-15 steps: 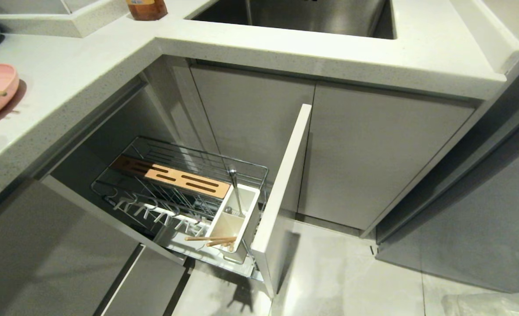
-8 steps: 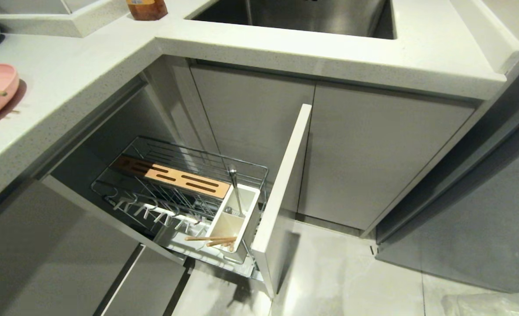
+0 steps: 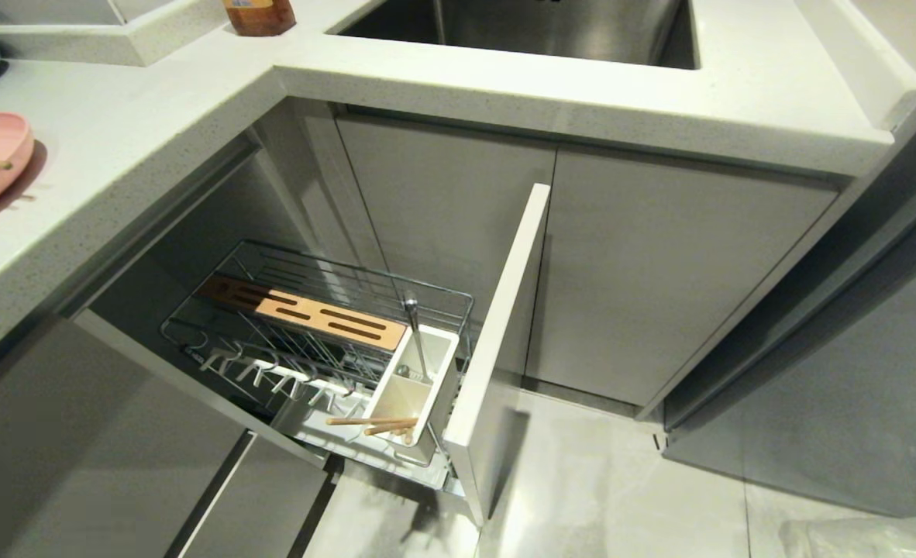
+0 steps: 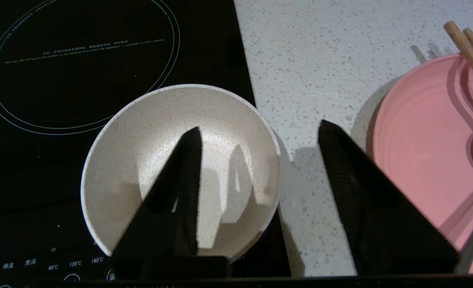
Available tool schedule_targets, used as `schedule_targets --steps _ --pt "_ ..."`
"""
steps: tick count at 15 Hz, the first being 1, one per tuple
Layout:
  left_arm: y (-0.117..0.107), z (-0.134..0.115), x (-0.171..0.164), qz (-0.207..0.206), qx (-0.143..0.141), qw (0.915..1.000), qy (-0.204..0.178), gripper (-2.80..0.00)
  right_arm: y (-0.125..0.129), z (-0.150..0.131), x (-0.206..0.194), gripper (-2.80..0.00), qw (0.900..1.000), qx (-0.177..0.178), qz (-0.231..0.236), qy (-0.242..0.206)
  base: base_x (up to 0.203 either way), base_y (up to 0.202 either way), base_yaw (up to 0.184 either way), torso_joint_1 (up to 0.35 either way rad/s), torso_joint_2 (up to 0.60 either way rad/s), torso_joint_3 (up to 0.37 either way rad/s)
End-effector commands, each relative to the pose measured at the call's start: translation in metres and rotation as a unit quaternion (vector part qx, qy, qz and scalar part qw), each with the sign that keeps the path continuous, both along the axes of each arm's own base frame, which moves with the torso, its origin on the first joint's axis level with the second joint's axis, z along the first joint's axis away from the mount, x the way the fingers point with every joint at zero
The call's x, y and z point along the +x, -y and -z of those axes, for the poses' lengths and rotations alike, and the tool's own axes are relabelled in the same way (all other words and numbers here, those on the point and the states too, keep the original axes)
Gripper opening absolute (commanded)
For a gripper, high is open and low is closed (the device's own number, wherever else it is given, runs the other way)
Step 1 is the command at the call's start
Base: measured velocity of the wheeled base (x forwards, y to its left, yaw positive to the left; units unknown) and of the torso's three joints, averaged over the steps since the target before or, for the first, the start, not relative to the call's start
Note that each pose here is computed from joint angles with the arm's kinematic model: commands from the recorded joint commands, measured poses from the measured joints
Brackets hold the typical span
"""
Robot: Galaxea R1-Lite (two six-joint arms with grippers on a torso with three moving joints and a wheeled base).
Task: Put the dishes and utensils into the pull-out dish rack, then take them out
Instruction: Pick up the bowl and place it in the cupboard
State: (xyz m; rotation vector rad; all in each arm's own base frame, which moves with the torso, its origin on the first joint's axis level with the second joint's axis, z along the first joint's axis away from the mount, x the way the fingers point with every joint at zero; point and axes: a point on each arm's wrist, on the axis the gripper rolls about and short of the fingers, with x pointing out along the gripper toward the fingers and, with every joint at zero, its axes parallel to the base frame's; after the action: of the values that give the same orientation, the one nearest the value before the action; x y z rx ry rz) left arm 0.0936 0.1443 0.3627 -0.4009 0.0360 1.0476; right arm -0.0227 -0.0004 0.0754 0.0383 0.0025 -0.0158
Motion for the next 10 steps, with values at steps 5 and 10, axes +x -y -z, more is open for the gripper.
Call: schedule_targets --steps 5,10 --pt "-0.017 0.009 0.011 0.004 -0.034 0.9994 0.001 0.00 0.000 0.001 0.000 -2.80 1.000 0.000 0.000 -0.001 0.000 0.000 0.000 0.000 0.00 0.000" --pt "-0.025 0.015 0.017 0.014 -0.048 0.9987 -0.004 0.00 0.000 0.001 0.000 -2.80 1.000 0.000 -0.001 -0.001 0.000 0.000 0.000 0.000 0.00 0.000"
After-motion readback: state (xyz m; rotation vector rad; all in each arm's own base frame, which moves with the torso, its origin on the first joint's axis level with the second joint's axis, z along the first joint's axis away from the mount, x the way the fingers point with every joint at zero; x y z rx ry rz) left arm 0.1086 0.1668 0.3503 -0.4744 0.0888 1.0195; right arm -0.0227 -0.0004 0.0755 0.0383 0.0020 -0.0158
